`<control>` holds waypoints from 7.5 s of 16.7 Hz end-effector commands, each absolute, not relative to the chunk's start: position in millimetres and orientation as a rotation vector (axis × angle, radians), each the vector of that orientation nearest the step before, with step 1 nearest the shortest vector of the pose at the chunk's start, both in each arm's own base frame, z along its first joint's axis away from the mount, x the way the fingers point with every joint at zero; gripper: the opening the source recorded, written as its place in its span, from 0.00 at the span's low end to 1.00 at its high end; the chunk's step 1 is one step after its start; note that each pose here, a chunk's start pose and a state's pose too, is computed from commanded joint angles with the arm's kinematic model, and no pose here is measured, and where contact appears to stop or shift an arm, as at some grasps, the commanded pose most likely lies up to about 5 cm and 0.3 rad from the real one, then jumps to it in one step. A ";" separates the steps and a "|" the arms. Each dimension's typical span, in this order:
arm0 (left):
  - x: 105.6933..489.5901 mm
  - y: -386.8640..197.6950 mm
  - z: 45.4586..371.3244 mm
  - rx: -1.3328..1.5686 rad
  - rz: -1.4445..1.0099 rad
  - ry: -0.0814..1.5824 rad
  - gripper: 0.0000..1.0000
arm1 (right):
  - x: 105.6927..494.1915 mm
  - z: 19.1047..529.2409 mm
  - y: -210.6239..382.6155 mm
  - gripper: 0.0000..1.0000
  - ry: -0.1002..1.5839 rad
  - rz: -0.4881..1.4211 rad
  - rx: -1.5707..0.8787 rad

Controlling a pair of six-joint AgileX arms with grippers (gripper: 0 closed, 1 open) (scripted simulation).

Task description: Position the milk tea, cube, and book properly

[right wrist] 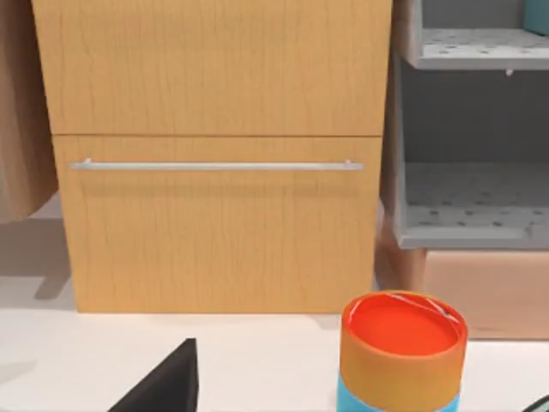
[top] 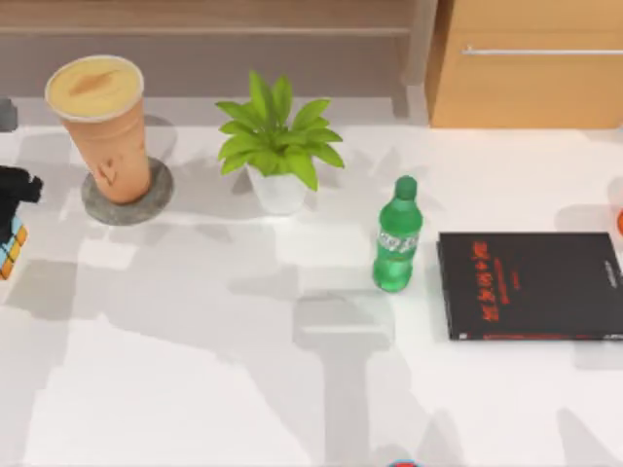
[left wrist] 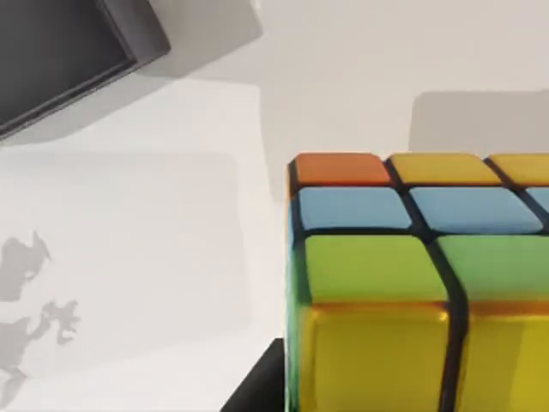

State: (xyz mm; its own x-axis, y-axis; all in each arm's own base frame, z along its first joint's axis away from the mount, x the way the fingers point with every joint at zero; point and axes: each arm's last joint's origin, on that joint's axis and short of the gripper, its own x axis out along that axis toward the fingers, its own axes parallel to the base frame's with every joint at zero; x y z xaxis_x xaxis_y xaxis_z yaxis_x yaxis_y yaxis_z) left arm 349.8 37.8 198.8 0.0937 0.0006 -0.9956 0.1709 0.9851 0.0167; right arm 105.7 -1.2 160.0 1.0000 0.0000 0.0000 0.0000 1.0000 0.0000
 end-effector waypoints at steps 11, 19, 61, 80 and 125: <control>349.6 15.4 388.1 0.105 -0.014 0.301 0.00 | 105.7 160.0 -1.2 1.00 0.000 0.000 0.000; 358.1 0.7 395.3 -0.002 -0.020 -0.001 0.00 | 105.7 160.0 -1.2 1.00 0.000 0.000 0.000; 458.3 -0.8 394.9 -0.004 -0.020 -0.002 1.00 | 105.7 160.0 -1.2 1.00 0.000 0.000 0.000; 426.8 0.0 395.8 -0.004 -0.020 -0.003 1.00 | 105.7 160.0 -1.2 1.00 0.000 0.000 0.000; 105.7 -1.2 160.0 0.000 0.000 0.000 1.00 | 232.1 321.9 -47.4 1.00 -0.048 -0.004 -0.037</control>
State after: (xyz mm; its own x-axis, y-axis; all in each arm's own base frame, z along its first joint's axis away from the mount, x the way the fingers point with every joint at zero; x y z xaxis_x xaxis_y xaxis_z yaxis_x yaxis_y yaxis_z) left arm 105.7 -1.2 160.0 1.0000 0.0000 0.0000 0.0000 1.0000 0.0000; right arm 232.1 -47.4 321.9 0.9989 -0.0026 0.0478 0.0044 0.9993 -0.0371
